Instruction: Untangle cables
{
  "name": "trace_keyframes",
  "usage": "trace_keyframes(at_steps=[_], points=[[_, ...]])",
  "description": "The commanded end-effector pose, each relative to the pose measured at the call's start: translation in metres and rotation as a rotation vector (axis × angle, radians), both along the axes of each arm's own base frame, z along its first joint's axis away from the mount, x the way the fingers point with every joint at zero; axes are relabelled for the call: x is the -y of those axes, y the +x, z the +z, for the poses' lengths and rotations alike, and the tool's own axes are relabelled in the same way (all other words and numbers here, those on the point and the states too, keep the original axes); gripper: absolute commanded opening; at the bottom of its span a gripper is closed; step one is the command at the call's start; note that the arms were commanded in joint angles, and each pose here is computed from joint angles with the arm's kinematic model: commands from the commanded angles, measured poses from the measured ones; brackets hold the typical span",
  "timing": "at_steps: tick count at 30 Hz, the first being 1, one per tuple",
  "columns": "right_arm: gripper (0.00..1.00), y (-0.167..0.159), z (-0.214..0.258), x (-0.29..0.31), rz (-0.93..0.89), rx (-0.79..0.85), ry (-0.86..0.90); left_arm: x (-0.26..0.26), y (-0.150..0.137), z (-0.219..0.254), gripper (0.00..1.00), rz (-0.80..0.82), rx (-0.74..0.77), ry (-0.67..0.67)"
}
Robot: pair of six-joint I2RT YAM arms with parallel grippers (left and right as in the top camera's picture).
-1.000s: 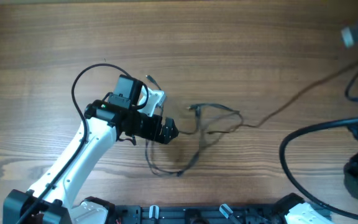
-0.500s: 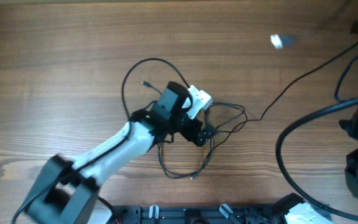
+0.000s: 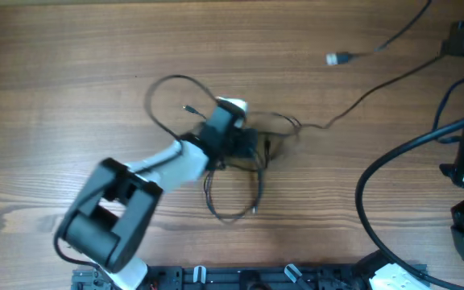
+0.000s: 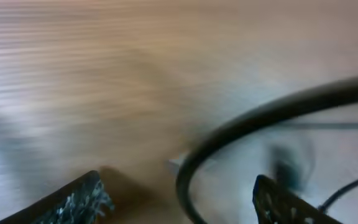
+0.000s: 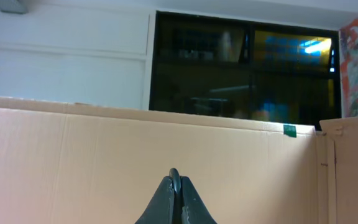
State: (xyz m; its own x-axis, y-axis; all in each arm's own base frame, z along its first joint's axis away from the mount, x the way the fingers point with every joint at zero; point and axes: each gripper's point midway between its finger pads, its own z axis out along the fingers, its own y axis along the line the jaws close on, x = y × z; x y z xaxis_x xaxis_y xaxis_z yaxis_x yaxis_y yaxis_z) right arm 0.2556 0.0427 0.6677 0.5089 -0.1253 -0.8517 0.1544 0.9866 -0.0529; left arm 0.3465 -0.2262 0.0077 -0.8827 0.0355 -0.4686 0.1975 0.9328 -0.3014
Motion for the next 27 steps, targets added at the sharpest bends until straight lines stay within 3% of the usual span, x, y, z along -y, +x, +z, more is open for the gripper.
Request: trace_keyframes(at_steps=[1,6,10,11,14,17,21,23,27], points=[[0.04,-0.009,0.002,0.006,0.000,-0.003,0.001,-0.117,0.003,-0.041,0.79,0.395,-0.196,0.088],[0.04,-0.006,-0.002,0.014,-0.055,-0.027,0.002,-0.253,-0.025,-0.054,0.78,0.765,-0.397,0.100],[0.04,-0.009,0.000,0.024,-0.095,-0.016,0.034,-0.270,-0.034,-0.053,0.76,0.771,-0.447,-0.003],[0.04,-0.005,-0.003,0.022,-0.086,-0.031,0.035,-0.260,-0.031,-0.051,0.76,0.709,-0.444,-0.052],[0.04,0.018,-0.026,-0.018,0.068,-0.120,-0.091,-0.179,-0.024,-0.022,0.76,0.249,-0.379,-0.348],[0.04,0.039,-0.064,-0.074,0.293,-0.236,-0.271,-0.128,-0.043,-0.018,0.76,-0.109,-0.316,-0.300],[0.04,0.056,-0.099,-0.097,0.372,-0.352,-0.340,-0.092,-0.044,-0.012,0.74,-0.272,-0.240,-0.223],[0.04,0.056,-0.104,-0.101,0.391,-0.370,-0.352,-0.092,-0.040,-0.004,0.72,-0.279,-0.202,-0.191],[0.04,0.047,-0.112,-0.121,0.515,-0.378,-0.401,-0.064,-0.039,0.059,0.72,-0.401,-0.030,-0.295]])
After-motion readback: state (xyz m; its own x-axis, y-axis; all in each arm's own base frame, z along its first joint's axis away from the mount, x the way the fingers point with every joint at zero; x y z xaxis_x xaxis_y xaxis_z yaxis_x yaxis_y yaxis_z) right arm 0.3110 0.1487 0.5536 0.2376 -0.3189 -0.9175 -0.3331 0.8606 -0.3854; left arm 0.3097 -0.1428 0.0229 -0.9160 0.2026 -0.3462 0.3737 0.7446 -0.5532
